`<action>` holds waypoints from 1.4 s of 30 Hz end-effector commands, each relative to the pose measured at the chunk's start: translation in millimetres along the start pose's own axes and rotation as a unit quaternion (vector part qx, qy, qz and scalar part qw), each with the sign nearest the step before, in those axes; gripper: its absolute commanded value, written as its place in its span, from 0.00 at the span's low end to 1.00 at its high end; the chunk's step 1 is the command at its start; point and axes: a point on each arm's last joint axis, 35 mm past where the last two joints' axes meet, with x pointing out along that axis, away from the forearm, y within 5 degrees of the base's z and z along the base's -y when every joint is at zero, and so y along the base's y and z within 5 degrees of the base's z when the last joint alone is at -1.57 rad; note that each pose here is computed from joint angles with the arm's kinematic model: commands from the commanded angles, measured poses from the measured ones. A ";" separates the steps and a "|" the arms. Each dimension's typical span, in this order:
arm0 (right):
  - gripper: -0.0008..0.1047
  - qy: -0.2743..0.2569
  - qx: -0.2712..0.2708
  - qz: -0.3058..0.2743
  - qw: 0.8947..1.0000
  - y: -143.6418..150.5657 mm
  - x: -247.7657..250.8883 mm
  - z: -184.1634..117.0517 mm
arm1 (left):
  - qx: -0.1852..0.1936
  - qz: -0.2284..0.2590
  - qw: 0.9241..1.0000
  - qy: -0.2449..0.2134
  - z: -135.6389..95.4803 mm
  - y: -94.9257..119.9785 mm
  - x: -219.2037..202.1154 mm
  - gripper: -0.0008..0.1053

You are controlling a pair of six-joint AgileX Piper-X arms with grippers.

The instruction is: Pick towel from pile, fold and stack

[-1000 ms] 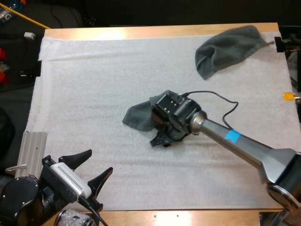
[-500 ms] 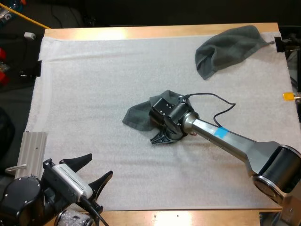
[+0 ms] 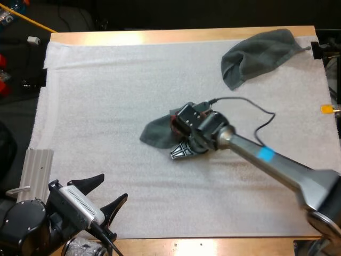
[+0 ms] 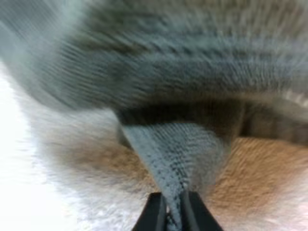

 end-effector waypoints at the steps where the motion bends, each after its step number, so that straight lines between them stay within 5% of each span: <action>1: 0.01 -0.034 -0.006 -0.005 0.999 -3.3 -27.8 4.5 | 0.003 -0.007 1.000 -0.001 0.9 -1.1 -1.2 0.58; 9: 0.01 -0.209 0.010 -0.003 0.978 -20.2 -163.6 12.7 | 0.003 -0.007 1.000 -0.001 0.9 -1.1 -1.2 0.58; 15: 0.01 -0.278 0.016 0.014 0.960 -28.6 -237.4 7.2 | 0.003 -0.007 1.000 -0.001 0.9 -1.1 -1.2 0.58; 26: 0.01 -0.249 0.000 0.155 0.956 -24.6 -280.2 -9.8 | 0.003 -0.007 1.000 -0.001 0.9 -1.1 -1.2 0.58; 35: 0.01 -0.126 -0.014 0.092 0.988 -17.4 -198.9 12.8 | 0.005 -0.007 1.000 -0.005 1.8 -1.2 -1.2 0.58; 42: 0.01 -0.224 -0.034 0.016 0.974 0.3 -211.3 30.5 | 0.005 -0.007 1.000 -0.005 1.8 -1.2 -1.2 0.58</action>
